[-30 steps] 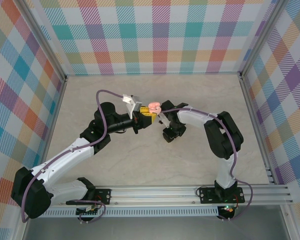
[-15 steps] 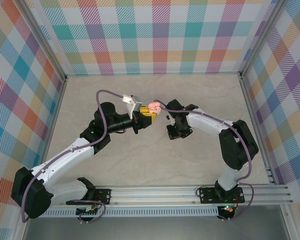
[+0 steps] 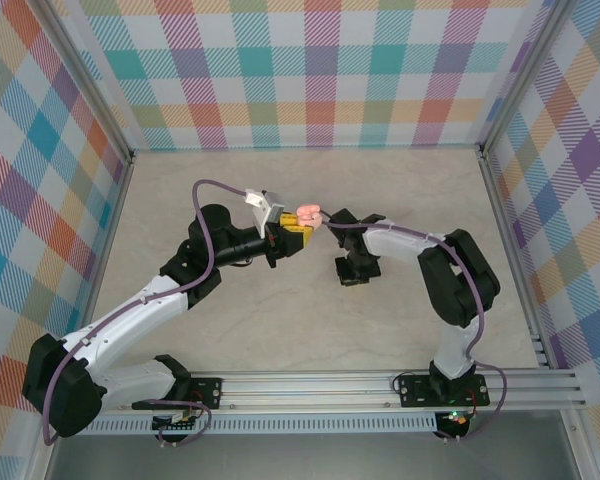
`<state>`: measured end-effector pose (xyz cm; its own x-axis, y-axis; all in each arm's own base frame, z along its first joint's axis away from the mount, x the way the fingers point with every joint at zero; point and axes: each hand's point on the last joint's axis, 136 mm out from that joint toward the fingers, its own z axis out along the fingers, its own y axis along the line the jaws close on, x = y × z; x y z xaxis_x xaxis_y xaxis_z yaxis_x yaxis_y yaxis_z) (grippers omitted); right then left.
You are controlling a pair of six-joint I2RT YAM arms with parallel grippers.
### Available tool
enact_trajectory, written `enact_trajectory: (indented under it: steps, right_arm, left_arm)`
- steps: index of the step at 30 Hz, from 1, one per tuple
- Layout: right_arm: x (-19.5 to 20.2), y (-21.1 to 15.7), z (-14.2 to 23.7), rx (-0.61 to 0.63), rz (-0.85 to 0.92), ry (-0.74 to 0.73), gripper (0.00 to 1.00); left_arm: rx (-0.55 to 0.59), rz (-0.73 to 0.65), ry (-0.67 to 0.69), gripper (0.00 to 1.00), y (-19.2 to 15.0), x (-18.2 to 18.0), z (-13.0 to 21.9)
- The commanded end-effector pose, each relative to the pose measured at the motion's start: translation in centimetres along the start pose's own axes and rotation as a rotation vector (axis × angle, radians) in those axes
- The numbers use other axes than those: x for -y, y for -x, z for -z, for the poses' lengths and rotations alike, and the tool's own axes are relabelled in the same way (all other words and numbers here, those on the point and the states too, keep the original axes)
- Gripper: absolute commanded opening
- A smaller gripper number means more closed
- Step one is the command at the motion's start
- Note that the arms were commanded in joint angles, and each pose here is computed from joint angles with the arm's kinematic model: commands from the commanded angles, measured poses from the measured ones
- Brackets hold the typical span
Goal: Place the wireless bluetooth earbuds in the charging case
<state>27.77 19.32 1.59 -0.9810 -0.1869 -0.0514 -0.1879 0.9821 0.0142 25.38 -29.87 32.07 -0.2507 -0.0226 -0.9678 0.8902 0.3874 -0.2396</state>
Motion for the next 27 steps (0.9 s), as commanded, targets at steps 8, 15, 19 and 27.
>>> enact_trajectory:
  steps: [8,15,19,27]
  right_arm:
    - [1.0,2.2,-0.6,0.03,-0.002,-0.099,0.12]
    - [0.8,3.8,-0.5,0.061,0.018,-0.117,0.12]
    - [0.6,4.7,0.0,0.081,0.032,-0.116,0.12]
    - [-0.3,5.5,0.1,0.096,0.054,-0.081,0.12]
  left_arm:
    - [0.012,-0.035,-0.02,0.25,0.7,0.8,0.0]
    - [0.013,-0.039,-0.018,0.25,0.7,0.9,0.2]
    - [0.013,-0.039,-0.016,0.25,0.7,0.9,0.2]
    - [0.016,-0.042,-0.01,0.25,0.7,1.0,0.5]
